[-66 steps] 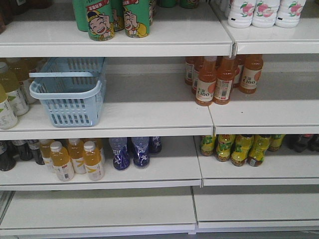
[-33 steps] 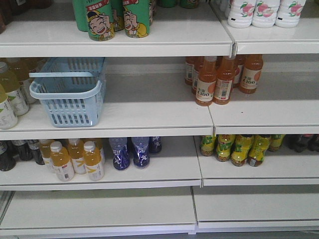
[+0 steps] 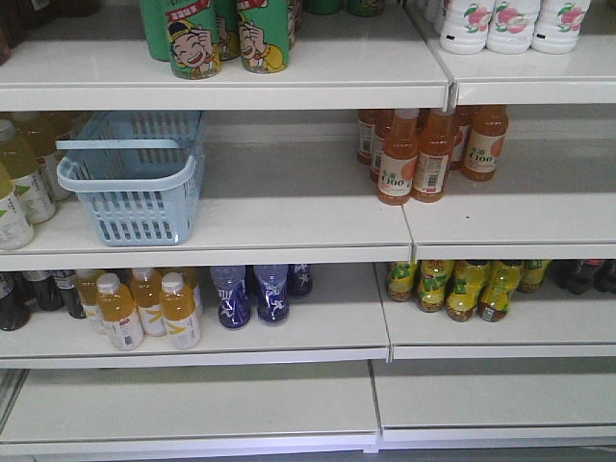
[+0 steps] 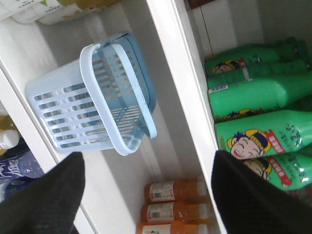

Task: Place coke in basket with both arms
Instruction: 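Close the left gripper on the light-blue basket's rim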

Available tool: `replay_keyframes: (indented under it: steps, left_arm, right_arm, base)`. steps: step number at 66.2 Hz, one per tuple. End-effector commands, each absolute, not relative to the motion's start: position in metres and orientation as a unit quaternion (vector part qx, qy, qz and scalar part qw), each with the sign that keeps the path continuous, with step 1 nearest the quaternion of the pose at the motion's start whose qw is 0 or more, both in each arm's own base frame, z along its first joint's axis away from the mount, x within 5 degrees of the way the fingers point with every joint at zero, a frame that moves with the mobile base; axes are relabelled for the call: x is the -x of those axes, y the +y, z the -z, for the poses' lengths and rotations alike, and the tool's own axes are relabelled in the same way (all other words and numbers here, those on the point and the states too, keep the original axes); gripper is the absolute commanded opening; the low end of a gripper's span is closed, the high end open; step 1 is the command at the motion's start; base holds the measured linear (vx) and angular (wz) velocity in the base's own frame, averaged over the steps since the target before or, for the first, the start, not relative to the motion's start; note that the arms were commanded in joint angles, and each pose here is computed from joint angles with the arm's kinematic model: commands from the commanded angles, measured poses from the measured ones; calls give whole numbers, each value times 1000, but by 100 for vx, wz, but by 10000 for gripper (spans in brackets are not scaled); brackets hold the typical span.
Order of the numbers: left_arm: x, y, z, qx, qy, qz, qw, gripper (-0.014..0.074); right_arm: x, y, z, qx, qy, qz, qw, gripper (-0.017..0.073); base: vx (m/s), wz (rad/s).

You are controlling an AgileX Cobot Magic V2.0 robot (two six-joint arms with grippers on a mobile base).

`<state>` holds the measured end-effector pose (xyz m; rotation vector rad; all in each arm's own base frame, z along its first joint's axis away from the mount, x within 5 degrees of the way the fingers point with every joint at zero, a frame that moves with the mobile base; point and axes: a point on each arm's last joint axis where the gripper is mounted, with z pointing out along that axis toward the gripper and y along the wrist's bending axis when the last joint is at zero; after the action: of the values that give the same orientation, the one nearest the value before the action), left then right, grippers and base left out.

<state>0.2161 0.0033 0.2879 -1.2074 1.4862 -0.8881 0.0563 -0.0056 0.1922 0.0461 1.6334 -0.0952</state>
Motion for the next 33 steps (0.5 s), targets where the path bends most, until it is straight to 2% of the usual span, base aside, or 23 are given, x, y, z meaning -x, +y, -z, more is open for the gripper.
replay_keyframes:
  steps: [1,10,19,26,33]
  left_arm:
    - [-226,6,-305,510,544,415,522,522]
    - [-246,6,-295,515,509,449,523,522]
    - [-269,-3,-281,490,486,527,496,522]
    - [-288,-9,-260,487,459,582,463,522]
    - [-302,-10,-240,476,437,608,462,522]
  right_arm:
    - [-56,-5,-195,-14,703,46,710,-9]
    - [-56,-5,-195,-14,703,46,710,-9]
    - [-56,-5,-195,-14,703,46,710,-9]
    - [-56,-5,-195,-14,703,46,710,-9]
    - [-56,-5,-195,-14,703,46,710,-9]
  base:
    - [0,0]
    - [0,0]
    - [0,0]
    - [0,0]
    - [0,0]
